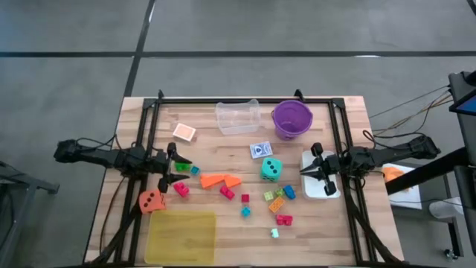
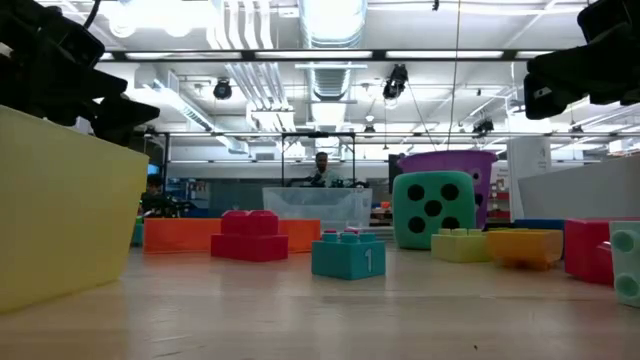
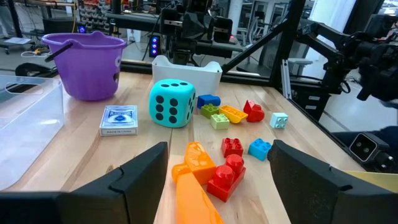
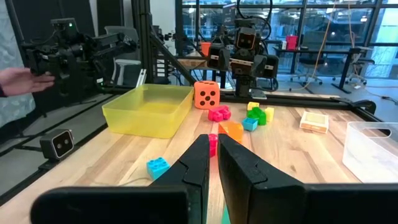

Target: Pick & Place Toys

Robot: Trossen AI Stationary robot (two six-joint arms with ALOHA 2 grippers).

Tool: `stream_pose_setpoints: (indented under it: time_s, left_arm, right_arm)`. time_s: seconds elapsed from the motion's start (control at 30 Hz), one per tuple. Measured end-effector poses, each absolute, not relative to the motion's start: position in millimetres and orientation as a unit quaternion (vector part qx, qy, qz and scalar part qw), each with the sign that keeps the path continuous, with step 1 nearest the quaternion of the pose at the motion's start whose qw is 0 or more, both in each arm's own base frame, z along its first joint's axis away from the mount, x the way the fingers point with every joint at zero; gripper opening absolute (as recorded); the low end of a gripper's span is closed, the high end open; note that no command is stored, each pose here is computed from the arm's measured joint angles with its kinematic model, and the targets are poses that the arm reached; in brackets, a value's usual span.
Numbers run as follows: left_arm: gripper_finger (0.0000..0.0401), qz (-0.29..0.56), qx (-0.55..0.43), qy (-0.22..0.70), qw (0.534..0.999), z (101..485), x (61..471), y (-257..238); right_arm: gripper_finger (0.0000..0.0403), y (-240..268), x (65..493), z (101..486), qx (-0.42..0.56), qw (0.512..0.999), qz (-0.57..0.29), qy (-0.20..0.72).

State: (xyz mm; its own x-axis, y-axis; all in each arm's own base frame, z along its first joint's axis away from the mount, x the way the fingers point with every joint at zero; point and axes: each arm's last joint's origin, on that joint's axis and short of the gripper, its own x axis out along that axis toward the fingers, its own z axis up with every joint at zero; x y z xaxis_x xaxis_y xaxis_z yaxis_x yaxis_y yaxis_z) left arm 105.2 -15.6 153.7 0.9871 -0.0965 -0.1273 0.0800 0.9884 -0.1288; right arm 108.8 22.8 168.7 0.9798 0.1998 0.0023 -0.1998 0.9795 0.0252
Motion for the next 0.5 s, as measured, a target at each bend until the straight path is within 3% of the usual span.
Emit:
stream_pose_setpoints:
  time_s: [0.37, 0.5]
  left_arm:
    - [0.0274, -0.044, -0.059, 0.066, 0.995, 153.7, 105.1, -15.5]
    - [0.0274, -0.044, 0.005, 0.063, 0.997, 153.8, 105.2, -15.3]
  right_arm:
    - [0.0028, 22.9, 108.8, 168.7, 0.013, 0.995, 0.101, 0.000]
    - [0.0028, 22.8, 108.8, 168.7, 0.012, 0.995, 0.100, 0.000]
